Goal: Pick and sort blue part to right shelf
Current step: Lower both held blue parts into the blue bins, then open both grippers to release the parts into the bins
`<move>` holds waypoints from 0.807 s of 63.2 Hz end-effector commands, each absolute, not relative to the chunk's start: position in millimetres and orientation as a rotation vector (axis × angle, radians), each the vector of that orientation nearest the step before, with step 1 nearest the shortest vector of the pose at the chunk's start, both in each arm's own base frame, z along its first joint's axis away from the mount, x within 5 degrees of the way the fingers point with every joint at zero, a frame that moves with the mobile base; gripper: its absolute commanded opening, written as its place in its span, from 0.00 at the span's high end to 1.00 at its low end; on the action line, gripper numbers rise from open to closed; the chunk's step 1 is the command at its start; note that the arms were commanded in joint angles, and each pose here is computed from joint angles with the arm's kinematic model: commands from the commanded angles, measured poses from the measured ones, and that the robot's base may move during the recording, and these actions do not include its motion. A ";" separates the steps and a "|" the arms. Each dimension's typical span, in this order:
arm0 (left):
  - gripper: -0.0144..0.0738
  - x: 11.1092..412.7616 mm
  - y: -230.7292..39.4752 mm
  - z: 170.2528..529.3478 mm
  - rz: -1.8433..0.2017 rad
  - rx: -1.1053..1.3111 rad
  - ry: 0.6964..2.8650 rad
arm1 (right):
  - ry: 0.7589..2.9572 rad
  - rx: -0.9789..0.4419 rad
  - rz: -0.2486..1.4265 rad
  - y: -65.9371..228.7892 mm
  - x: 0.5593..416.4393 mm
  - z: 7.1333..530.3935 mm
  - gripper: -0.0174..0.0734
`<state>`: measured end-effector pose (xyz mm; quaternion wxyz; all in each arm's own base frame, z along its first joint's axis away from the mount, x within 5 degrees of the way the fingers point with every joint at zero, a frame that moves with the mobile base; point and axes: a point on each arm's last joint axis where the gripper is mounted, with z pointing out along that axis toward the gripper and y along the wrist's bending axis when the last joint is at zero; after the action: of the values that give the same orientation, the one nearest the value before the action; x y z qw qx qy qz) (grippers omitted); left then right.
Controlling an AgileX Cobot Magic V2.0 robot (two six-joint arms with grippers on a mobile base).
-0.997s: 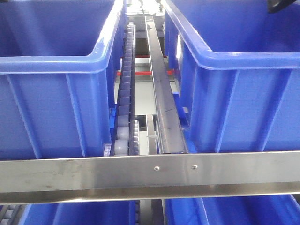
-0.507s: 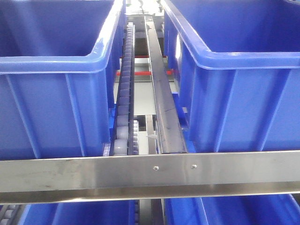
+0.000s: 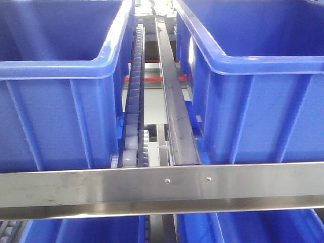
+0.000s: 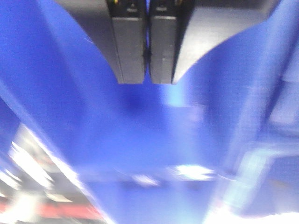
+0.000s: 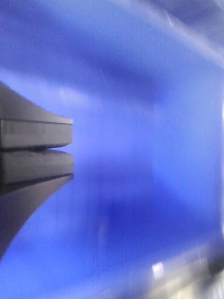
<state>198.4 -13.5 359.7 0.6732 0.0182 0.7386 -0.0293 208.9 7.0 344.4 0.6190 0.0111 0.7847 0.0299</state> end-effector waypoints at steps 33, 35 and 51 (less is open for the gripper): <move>0.69 99.0 -3.6 329.2 -0.133 -0.066 1.438 | 1.479 0.053 0.049 -0.6 104.1 314.8 0.74; 0.69 95.6 -3.4 327.4 -0.133 -0.066 1.429 | 1.464 0.053 0.050 -0.5 99.2 313.2 0.74; 0.69 87.4 -3.0 324.9 -0.134 -0.065 1.404 | 1.398 0.050 0.051 -0.4 81.4 314.0 0.74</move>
<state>89.2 -4.2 307.9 0.7253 -0.0240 0.6854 -0.0594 83.5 0.2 296.2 0.7263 0.0206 0.6866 0.0233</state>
